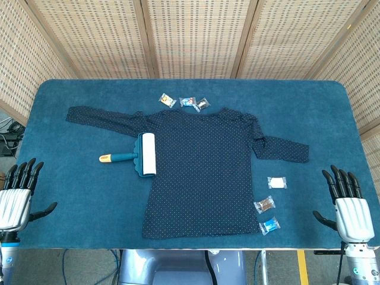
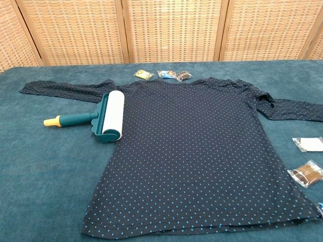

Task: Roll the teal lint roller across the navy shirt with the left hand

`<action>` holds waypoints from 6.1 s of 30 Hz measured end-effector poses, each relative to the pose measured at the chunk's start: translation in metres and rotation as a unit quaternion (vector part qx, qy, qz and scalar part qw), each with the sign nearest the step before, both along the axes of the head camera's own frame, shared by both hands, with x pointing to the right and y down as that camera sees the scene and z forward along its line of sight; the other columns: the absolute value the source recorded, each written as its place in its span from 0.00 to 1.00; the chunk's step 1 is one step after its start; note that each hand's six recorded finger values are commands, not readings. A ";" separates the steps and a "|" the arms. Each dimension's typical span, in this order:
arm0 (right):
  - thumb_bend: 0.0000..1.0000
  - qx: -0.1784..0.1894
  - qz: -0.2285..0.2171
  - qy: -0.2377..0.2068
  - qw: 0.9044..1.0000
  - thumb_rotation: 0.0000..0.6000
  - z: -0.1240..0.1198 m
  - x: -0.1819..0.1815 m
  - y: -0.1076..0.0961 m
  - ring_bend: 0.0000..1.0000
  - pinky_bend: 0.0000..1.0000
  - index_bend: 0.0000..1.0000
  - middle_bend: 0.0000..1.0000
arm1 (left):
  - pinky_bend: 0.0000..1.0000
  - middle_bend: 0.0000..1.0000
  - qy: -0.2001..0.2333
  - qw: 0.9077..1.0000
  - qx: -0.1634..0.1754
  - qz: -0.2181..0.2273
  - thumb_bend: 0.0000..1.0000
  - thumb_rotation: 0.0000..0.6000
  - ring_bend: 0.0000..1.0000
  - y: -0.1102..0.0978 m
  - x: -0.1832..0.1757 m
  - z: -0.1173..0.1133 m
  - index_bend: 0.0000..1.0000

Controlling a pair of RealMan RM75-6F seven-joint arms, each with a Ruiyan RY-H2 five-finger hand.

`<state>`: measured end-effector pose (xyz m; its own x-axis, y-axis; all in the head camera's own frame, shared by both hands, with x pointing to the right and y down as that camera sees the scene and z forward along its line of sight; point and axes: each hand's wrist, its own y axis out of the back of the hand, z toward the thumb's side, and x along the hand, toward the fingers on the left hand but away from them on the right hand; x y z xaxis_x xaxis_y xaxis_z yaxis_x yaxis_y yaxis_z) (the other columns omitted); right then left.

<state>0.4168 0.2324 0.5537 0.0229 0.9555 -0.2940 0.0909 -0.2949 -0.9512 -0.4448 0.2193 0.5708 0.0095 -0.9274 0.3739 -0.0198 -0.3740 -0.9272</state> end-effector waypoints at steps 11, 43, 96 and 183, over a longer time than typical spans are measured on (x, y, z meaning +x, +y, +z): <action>0.14 -0.004 -0.004 0.002 1.000 1.00 0.002 -0.003 0.002 0.00 0.00 0.00 0.00 | 0.00 0.00 0.000 1.000 -0.005 -0.002 0.18 1.00 0.00 0.000 -0.002 0.000 0.00; 0.14 -0.011 0.011 -0.002 1.000 1.00 0.005 0.004 0.000 0.00 0.00 0.01 0.00 | 0.62 0.69 -0.014 0.998 -0.025 0.051 0.19 1.00 0.62 -0.058 0.037 0.015 0.00; 0.14 0.011 0.033 -0.022 0.999 1.00 0.003 0.021 -0.009 0.00 0.00 0.06 0.00 | 0.73 0.89 -0.123 0.970 -0.182 0.105 0.29 1.00 0.79 -0.165 0.154 0.150 0.42; 0.14 0.023 0.066 -0.066 0.995 1.00 -0.008 0.044 -0.015 0.00 0.00 0.08 0.00 | 0.70 0.91 -0.307 0.884 -0.230 0.267 0.90 1.00 0.79 -0.194 0.247 0.104 0.88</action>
<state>0.4605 0.2170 0.5457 -0.0675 0.9653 -0.2525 0.2508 -0.2285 -0.9407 -0.1981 0.0249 0.6747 0.0638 -0.6002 0.7973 0.7280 -0.5185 -0.4486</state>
